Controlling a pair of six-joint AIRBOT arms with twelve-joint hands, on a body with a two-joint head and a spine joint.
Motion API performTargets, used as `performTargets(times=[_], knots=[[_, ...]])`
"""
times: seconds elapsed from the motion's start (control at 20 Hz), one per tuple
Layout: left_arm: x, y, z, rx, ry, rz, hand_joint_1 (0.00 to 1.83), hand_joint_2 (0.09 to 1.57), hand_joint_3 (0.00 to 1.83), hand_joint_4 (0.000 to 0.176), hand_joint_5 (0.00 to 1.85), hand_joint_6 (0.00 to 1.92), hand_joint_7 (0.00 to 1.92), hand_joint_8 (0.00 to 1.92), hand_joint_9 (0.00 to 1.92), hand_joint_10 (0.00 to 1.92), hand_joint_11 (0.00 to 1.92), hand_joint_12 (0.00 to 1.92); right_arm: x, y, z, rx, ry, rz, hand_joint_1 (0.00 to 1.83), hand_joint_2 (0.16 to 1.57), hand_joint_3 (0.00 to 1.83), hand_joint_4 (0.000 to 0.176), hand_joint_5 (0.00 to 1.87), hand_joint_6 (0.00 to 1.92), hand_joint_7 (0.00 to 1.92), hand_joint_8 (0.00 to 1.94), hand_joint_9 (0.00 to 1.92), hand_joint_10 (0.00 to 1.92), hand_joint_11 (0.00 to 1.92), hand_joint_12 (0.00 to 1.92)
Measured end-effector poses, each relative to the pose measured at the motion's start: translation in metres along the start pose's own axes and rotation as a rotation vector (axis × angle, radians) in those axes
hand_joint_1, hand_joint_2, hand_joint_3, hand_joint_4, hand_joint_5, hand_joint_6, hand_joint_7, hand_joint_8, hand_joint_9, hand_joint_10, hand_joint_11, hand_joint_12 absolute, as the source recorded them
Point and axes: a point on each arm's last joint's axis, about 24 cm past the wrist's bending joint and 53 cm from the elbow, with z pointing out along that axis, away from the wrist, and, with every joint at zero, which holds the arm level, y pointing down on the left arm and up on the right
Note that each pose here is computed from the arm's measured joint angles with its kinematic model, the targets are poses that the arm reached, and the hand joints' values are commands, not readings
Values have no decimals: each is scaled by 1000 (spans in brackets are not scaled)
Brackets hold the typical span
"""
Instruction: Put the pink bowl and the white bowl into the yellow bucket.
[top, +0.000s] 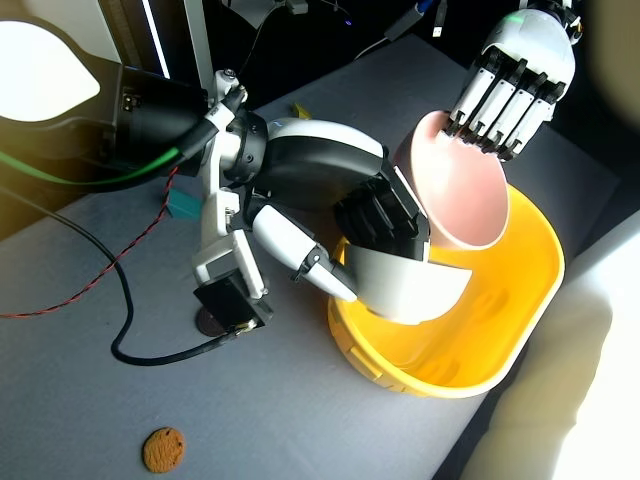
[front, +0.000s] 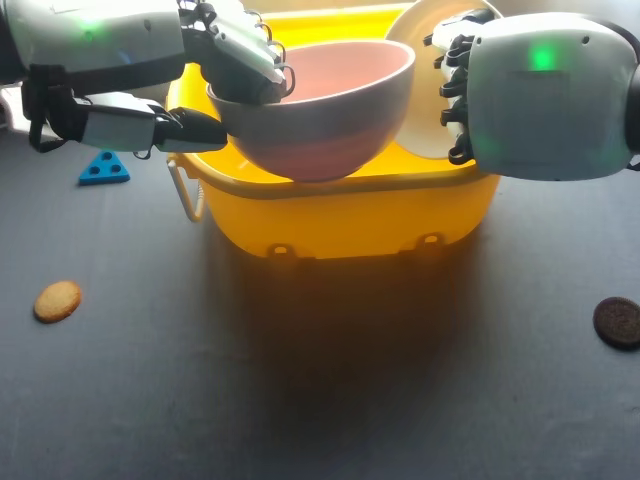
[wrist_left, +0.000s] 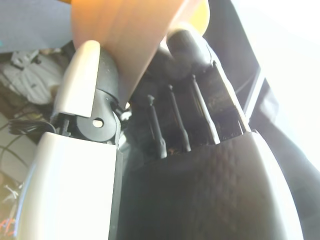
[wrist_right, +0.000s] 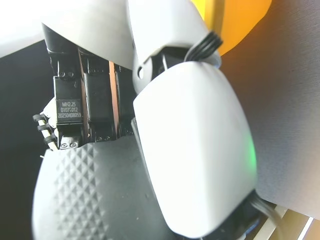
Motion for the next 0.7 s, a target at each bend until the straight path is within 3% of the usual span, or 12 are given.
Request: performTargets(times=[0.25,0.4,0.6,0.7], knots=[[4,10,0,-41,17,24,1338,1241,0,0,753,1051,703,1561,686,1592,689,1672,1,-1,0,1,1,-14,1379,1085,0,0,1004,982,1058,742,957,1084,832,1001],[4,11,0,-45,16,29,1328,1260,4,0,714,1143,673,1612,639,1628,610,1658,1,-1,0,2,2,-15,1378,1088,1,0,981,1017,1053,754,963,1073,840,986],[4,12,2,-49,16,34,1338,1237,0,0,756,1070,718,1532,679,1593,654,1683,2,-2,0,3,2,-17,1375,1097,0,0,980,1028,1029,802,929,1109,820,1020],[4,12,2,-52,14,34,1227,1212,0,0,843,985,782,1562,690,1502,638,1723,4,-3,-1,6,6,-17,1377,1093,1,0,978,1037,1038,784,944,1082,839,1008]])
